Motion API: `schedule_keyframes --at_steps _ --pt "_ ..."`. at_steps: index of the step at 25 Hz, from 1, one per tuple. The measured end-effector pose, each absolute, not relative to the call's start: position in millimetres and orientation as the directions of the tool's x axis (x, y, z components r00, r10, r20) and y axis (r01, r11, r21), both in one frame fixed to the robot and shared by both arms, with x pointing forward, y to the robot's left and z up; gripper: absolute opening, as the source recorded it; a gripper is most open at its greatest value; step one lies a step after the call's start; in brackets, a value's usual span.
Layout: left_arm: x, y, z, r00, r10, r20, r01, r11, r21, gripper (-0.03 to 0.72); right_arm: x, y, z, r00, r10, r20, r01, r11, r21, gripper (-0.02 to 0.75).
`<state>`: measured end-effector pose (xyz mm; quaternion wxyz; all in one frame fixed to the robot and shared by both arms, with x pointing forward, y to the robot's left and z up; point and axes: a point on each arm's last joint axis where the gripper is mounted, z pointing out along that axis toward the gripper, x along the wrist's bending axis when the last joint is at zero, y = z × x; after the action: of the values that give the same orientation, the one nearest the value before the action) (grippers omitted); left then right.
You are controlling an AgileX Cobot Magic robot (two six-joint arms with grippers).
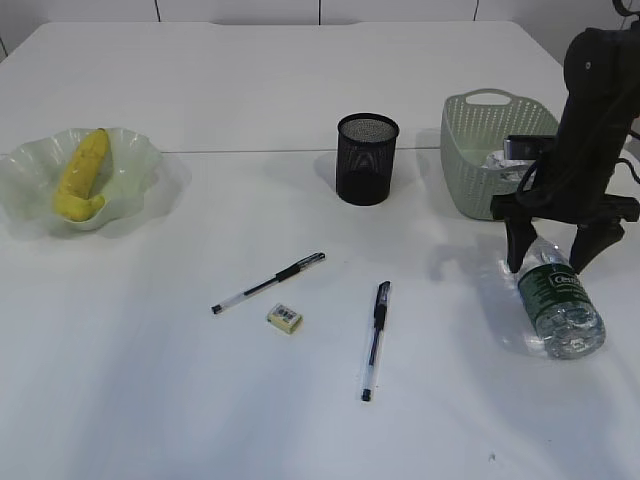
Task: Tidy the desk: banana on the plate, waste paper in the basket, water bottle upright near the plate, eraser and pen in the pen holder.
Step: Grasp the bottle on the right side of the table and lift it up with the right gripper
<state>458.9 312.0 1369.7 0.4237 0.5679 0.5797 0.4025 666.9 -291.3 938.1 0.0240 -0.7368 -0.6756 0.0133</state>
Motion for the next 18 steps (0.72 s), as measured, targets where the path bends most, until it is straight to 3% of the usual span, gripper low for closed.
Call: schedule_keyframes --at_steps 18 --pt "458.9 309.7 1369.9 0.025 0.998 -0.049 0.317 0.039 0.948 0.289 667.8 -294.1 926.4 0.074 0.997 -0.019 0.994 -0.075 -0.077 0.59"
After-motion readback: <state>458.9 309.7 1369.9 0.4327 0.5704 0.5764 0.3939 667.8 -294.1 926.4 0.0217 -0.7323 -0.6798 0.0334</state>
